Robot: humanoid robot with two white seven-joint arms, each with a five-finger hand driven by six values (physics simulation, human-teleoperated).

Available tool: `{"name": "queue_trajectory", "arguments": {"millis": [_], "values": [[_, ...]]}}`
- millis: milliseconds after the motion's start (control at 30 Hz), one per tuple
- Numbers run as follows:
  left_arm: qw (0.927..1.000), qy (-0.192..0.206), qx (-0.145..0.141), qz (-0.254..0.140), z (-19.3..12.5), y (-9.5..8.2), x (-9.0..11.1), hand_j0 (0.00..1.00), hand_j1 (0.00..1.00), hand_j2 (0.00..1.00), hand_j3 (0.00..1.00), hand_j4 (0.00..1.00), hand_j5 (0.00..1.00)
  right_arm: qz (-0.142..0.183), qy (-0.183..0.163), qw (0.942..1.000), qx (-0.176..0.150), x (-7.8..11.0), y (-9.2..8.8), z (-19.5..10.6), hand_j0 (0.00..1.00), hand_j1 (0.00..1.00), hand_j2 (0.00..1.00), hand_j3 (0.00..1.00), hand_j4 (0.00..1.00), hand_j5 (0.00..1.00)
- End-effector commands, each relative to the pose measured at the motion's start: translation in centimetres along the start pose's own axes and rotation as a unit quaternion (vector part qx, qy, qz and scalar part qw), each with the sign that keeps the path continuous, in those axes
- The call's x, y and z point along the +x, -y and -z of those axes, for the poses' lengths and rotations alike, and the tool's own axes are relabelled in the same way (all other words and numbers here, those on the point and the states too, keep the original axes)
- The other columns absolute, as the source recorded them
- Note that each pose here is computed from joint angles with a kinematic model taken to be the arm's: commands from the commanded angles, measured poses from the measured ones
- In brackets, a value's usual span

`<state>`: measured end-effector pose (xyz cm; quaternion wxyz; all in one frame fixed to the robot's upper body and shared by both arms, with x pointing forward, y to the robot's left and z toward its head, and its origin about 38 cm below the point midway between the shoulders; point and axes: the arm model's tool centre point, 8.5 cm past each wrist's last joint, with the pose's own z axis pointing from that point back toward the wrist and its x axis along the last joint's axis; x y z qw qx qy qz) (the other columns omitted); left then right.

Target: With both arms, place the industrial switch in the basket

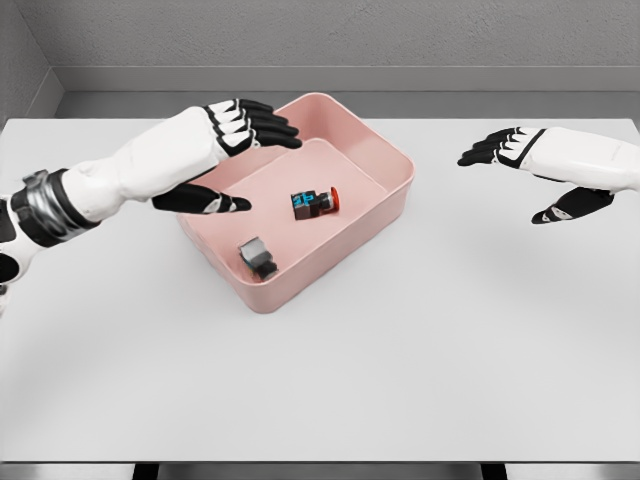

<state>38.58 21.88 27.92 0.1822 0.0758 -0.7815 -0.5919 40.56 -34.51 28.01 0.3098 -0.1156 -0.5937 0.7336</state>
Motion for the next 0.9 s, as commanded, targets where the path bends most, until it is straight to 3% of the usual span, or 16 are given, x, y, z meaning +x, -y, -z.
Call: {"name": "queue_trajectory", "arguments": {"millis": [0, 267, 367, 567, 667, 867], "values": [[1.0, 0.003, 0.007, -0.006, 0.4, 0.2, 0.1, 1.0, 1.0, 1.0, 1.0, 1.0, 1.0, 0.003, 0.0, 1.0, -0.002, 0.0, 0.1, 0.0, 1.0, 1.0, 1.0, 1.0, 1.0, 1.0], [1.0, -0.008, 0.002, 0.003, -0.7, -0.8, -0.3, 1.0, 1.0, 1.0, 1.0, 1.0, 1.0, 0.004, 0.0, 1.0, 0.0, 0.0, -0.1, 0.0, 1.0, 1.0, 1.0, 1.0, 1.0, 1.0], [0.9984, -0.047, -0.023, 0.022, -4.3, -2.4, -1.2, 1.0, 1.0, 1.0, 1.0, 1.0, 1.0, 0.005, 0.0, 1.0, 0.001, 0.0, -0.3, 0.0, 1.0, 1.0, 1.0, 1.0, 1.0, 1.0], [0.9937, -0.111, -0.013, 0.003, -10.0, -4.2, -2.0, 1.0, 1.0, 1.0, 1.0, 1.0, 1.0, 0.008, 0.001, 1.0, 0.001, 0.0, -0.4, 0.0, 1.0, 1.0, 1.0, 1.0, 1.0, 1.0], [0.9864, -0.164, -0.008, 0.004, -13.6, -5.0, -3.1, 1.0, 1.0, 1.0, 1.0, 1.0, 1.0, 0.008, 0.001, 1.0, 0.001, 0.0, -0.4, 0.0, 1.0, 1.0, 1.0, 1.0, 1.0, 1.0], [0.983, -0.183, -0.016, 0.011, -14.7, -5.2, -3.6, 1.0, 1.0, 1.0, 1.0, 1.0, 1.0, 0.009, 0.001, 1.0, 0.001, 0.0, -0.6, 0.0, 1.0, 1.0, 1.0, 1.0, 1.0, 1.0]]}}
